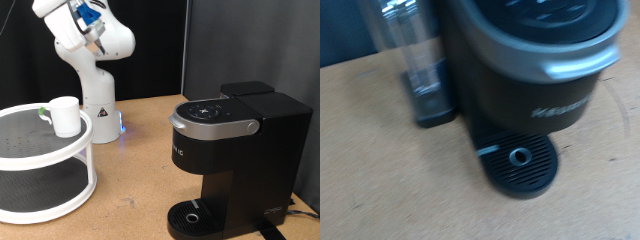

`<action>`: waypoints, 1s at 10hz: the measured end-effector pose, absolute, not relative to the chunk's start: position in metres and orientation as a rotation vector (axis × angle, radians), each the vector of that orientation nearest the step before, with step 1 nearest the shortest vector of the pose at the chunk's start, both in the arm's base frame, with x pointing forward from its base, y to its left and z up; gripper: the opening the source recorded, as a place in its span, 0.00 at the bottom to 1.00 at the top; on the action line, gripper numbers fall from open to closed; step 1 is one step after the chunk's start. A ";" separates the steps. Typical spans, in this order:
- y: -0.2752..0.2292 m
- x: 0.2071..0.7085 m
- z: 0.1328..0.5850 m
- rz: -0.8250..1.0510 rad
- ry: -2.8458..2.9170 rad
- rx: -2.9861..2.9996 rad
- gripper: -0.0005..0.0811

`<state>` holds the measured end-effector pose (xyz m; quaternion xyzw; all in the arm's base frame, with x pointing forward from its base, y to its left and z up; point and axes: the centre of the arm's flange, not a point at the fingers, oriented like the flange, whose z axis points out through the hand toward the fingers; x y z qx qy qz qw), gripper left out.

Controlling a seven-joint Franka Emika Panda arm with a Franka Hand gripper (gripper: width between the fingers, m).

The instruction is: Make a cup of coffee with the keurig machine

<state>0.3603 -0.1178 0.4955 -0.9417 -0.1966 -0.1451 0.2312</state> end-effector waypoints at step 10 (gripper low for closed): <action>-0.184 0.290 0.499 -0.345 -0.611 -2.596 0.01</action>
